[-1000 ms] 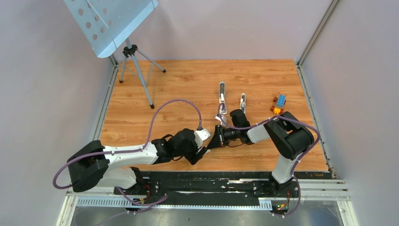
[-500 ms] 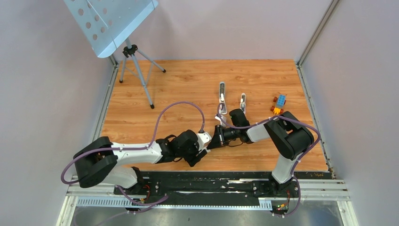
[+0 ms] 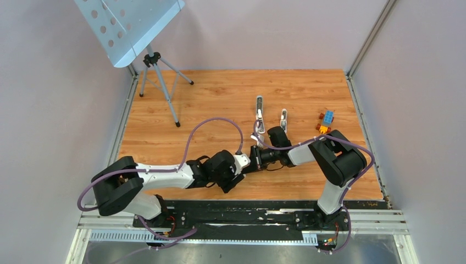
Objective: Load the staples into the stapler
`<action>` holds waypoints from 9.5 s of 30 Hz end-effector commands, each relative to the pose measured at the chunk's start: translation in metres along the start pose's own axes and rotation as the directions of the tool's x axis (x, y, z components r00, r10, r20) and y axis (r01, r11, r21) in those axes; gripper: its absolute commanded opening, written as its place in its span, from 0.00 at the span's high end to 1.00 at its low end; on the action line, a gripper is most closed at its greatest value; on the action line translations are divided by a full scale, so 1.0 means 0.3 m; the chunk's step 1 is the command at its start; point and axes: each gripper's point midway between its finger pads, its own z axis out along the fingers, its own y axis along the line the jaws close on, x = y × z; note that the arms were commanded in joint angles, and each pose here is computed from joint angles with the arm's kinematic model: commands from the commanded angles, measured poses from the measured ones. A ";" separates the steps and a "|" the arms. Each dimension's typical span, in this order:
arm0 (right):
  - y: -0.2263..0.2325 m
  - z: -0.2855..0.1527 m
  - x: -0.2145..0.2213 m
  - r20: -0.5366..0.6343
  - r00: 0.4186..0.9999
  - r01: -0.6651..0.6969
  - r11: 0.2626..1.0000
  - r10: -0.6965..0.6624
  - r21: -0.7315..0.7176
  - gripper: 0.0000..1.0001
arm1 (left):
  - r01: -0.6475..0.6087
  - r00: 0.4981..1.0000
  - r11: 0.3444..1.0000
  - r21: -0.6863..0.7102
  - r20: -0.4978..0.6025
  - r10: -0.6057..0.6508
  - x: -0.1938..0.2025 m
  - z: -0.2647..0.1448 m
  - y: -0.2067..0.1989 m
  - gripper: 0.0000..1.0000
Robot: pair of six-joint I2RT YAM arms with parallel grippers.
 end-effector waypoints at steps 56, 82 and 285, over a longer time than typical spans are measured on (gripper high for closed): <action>-0.004 -0.038 0.008 -0.010 1.000 0.014 1.000 -0.015 -0.018 0.99 | 0.001 1.000 1.000 0.012 -0.022 0.000 -0.003 0.008 -0.004 0.58; -0.010 -0.063 0.007 -0.007 1.000 0.012 1.000 -0.012 -0.005 1.00 | 0.002 1.000 1.000 0.013 -0.031 -0.001 0.002 0.013 -0.006 0.71; 0.030 0.149 0.062 -0.190 0.938 0.326 0.557 -0.289 0.764 0.74 | 0.736 0.618 0.677 -0.027 0.436 -0.654 0.101 -0.235 0.251 0.70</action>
